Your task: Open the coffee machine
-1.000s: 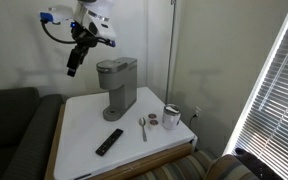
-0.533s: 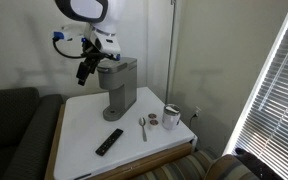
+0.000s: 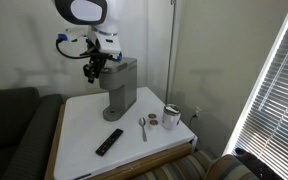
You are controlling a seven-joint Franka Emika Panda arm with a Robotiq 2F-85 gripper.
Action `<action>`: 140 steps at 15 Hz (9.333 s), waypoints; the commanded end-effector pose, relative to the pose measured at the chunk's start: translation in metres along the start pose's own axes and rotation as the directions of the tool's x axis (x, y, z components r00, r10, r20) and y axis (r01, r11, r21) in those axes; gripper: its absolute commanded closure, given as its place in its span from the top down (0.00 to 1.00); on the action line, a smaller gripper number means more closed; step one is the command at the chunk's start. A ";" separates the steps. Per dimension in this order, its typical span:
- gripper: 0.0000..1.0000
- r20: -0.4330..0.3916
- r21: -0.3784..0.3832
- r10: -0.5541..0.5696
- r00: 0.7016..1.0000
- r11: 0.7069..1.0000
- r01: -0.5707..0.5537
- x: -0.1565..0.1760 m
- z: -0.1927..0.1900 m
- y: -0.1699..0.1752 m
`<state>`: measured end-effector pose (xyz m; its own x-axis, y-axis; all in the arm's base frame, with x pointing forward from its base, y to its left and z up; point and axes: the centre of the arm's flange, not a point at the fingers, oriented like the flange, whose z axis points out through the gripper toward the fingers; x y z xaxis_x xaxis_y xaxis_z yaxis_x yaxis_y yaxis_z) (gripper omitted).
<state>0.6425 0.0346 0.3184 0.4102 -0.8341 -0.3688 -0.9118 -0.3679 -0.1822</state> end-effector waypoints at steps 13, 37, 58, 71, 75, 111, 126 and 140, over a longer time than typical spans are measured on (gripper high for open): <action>0.00 -0.063 0.129 0.353 0.934 0.931 -0.343 -0.009 0.008 -0.002; 0.00 0.103 0.360 0.510 0.854 0.781 -0.510 -0.008 0.008 0.015; 0.00 0.099 0.368 0.544 0.834 0.758 -0.538 -0.017 -0.008 0.028; 0.00 0.096 0.311 0.523 0.847 0.793 -0.524 0.012 0.000 0.004; 0.00 0.105 0.312 0.513 0.852 0.797 -0.518 0.017 -0.002 -0.005; 0.00 0.024 0.408 0.410 0.912 0.829 -0.383 -0.018 -0.063 0.013; 0.00 -0.143 0.212 0.223 0.964 0.959 -0.190 -0.035 -0.041 -0.046; 0.00 -0.192 0.154 0.167 0.967 0.978 -0.138 -0.034 -0.049 -0.072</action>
<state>0.6817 0.0691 0.3836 0.2456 -0.9440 -0.2201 -0.9471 -0.1854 -0.2620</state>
